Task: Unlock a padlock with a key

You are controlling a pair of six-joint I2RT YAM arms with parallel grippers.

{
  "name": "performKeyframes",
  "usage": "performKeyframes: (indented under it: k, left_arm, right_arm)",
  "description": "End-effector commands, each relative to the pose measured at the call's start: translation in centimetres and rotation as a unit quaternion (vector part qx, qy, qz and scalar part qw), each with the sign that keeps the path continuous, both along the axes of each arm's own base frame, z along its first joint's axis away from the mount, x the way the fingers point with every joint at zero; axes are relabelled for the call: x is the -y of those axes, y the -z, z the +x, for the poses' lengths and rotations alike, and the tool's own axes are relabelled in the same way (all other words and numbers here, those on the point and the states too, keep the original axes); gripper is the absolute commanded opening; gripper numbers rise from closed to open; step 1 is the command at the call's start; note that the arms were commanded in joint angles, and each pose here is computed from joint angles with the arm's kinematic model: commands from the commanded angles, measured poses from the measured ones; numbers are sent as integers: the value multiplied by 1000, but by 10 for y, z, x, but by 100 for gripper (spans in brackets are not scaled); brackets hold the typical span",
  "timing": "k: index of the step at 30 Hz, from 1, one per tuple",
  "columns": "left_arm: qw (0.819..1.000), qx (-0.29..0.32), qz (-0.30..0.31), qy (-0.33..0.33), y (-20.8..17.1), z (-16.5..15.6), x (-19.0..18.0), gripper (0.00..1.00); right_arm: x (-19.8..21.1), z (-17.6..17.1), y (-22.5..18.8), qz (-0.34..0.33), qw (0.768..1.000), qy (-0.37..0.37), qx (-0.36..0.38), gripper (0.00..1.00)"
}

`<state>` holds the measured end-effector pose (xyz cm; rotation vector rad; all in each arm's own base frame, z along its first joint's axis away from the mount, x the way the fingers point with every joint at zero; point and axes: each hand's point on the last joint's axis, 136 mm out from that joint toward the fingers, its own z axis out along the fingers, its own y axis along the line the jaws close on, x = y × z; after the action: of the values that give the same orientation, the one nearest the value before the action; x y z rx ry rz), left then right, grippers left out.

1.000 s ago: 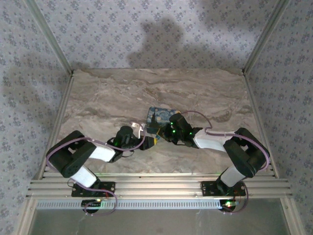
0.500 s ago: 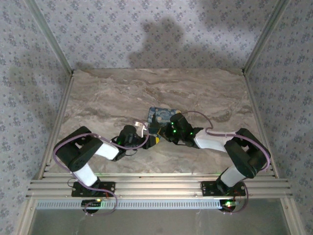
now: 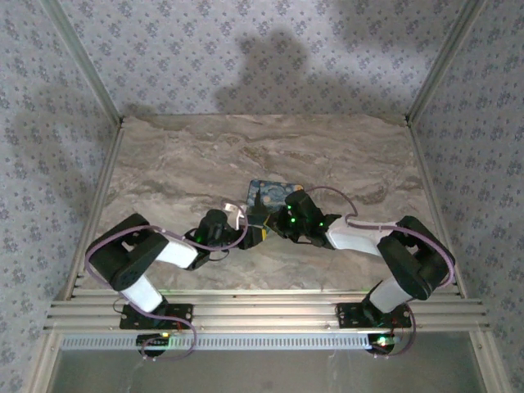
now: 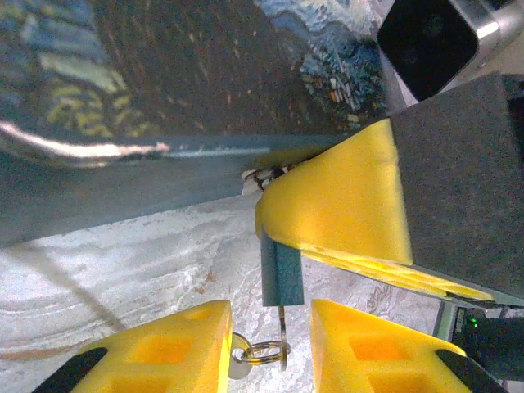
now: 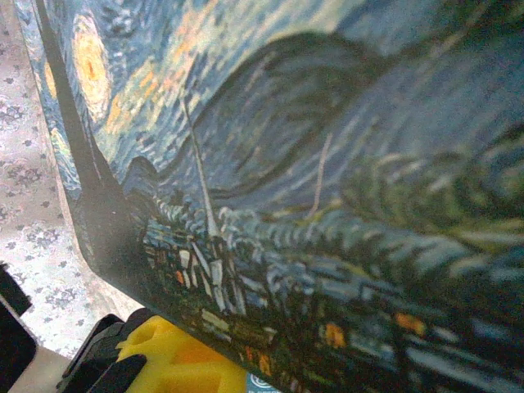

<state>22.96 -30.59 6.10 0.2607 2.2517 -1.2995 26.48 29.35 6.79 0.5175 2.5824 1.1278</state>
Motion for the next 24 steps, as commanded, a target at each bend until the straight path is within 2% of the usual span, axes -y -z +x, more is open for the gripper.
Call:
performKeyframes:
  k: [1,5,8,10,13,17,20,24]
  left_arm:
    - [1000,-2,-14,9,-2,0,6,29]
    - [1000,-5,-17,11,1,-1,7,19]
    - [1000,-6,-18,10,1,-1,7,0]
    - [1000,-4,-20,12,0,-1,7,0]
    - [1000,1,-16,14,-1,-2,6,0]
    - [1000,4,-9,14,-1,-3,4,0]
    - [1000,0,-5,11,2,-3,3,0]
    - [1000,-1,0,7,7,-3,0,0]
  right_arm:
    - [0,-1,-9,11,1000,6,1,0]
    - [1,0,-8,10,1000,11,2,0]
    - [1,0,-9,10,1000,12,3,0]
    - [1,1,-10,11,1000,13,4,1]
    - [2,0,-13,11,1000,15,7,17]
    - [14,-3,-17,0,999,28,18,54]
    - [27,-6,-21,-9,998,45,31,65]
    - [39,-13,-23,-24,997,57,41,66]
